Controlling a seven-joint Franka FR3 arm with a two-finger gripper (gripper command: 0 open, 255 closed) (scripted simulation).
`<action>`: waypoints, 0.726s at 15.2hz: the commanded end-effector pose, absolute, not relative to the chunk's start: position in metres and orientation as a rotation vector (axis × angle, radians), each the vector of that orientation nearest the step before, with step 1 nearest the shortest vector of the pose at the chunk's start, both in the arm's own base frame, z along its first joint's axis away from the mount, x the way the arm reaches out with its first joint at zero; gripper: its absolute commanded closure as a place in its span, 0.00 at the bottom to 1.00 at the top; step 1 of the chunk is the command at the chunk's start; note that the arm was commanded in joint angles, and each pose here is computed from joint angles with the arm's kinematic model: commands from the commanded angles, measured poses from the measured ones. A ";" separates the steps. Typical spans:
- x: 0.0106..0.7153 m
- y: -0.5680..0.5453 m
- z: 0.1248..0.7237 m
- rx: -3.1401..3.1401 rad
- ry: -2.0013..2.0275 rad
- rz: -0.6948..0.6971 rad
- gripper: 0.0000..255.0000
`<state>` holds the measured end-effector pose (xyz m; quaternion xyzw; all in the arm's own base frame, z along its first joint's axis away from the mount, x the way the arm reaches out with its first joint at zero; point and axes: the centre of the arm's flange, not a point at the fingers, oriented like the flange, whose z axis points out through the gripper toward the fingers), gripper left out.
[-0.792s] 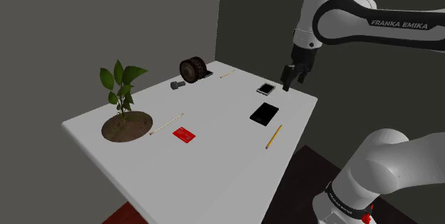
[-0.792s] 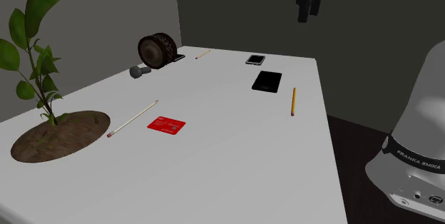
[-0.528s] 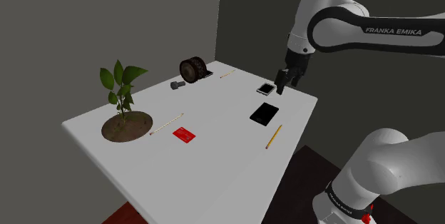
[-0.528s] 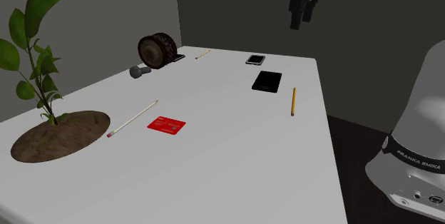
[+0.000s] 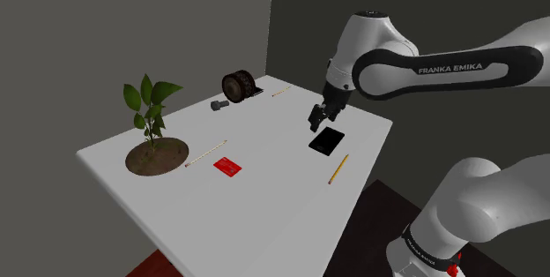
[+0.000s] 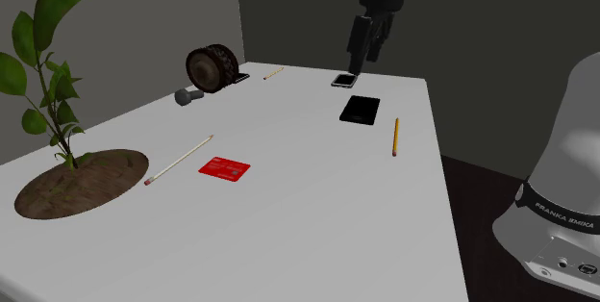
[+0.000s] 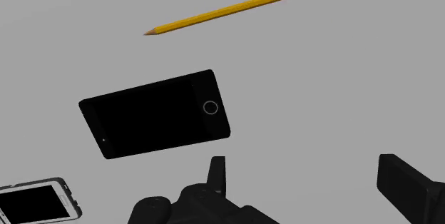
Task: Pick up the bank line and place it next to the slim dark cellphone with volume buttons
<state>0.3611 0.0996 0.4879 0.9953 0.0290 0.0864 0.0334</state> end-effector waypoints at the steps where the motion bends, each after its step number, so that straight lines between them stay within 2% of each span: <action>1: 0.368 0.115 0.475 3.069 0.118 0.323 0.00; 11: 0.408 0.204 0.412 3.081 0.259 0.574 0.00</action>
